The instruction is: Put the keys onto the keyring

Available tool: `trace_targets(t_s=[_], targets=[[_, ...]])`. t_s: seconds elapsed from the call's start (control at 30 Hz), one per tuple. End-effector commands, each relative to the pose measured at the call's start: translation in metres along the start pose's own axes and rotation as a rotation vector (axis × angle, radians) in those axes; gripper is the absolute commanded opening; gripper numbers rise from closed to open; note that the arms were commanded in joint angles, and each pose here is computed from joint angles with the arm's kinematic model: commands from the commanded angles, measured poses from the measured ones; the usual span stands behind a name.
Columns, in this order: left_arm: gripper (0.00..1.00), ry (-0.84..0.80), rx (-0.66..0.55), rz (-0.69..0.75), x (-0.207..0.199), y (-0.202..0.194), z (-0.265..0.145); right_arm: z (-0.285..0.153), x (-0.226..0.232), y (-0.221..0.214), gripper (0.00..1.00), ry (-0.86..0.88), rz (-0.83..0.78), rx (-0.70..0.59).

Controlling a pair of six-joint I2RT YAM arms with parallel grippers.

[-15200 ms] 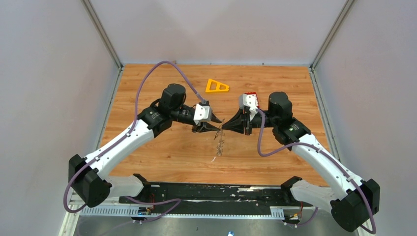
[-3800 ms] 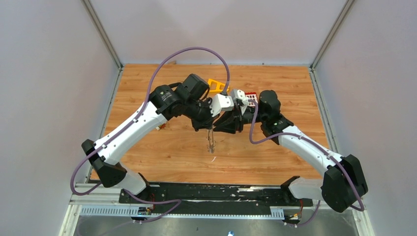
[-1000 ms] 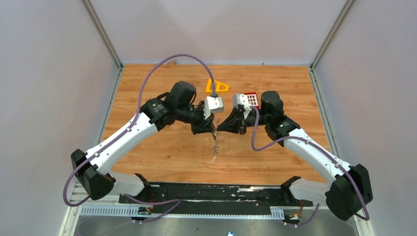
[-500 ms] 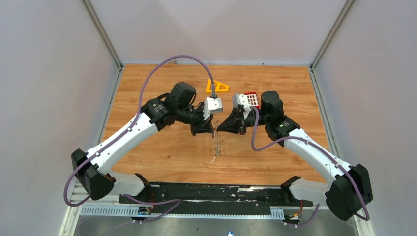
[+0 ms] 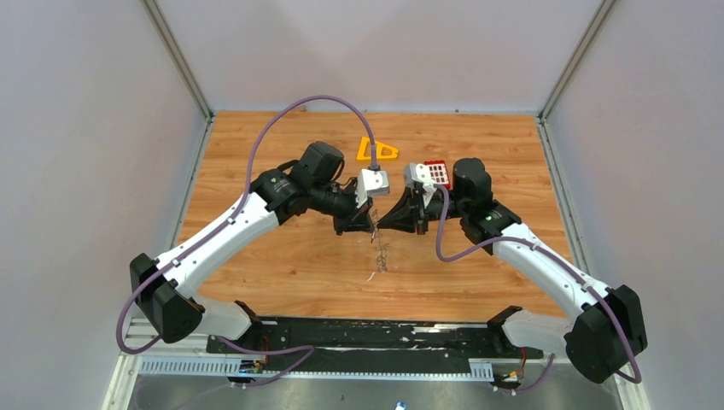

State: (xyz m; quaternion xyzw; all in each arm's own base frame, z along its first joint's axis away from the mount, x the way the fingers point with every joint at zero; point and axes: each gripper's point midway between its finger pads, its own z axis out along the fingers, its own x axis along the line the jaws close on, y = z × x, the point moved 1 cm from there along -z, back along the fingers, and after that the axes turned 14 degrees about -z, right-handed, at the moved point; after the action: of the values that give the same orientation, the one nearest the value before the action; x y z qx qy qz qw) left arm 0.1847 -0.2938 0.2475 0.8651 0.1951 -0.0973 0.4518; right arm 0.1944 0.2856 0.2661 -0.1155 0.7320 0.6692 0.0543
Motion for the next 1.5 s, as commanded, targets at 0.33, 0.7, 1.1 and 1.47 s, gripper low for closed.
trace_targets(t_s=[0.33, 0.7, 1.1, 1.47], targets=[[0.04, -0.04, -0.009, 0.025, -0.004, 0.007, 0.0, -0.005, -0.008, 0.039, 0.0, -0.023, -0.149, -0.068], [0.02, -0.064, 0.003, 0.025, -0.005, 0.0, -0.001, -0.005, -0.008, 0.039, 0.0, -0.022, -0.149, -0.069], [0.1, -0.091, -0.011, 0.044, -0.005, 0.0, 0.003, -0.005, -0.007, 0.041, 0.0, -0.016, -0.145, -0.076], [0.18, -0.153, -0.121, 0.154, -0.015, 0.015, 0.002, -0.005, -0.005, 0.044, 0.0, -0.012, -0.147, -0.087]])
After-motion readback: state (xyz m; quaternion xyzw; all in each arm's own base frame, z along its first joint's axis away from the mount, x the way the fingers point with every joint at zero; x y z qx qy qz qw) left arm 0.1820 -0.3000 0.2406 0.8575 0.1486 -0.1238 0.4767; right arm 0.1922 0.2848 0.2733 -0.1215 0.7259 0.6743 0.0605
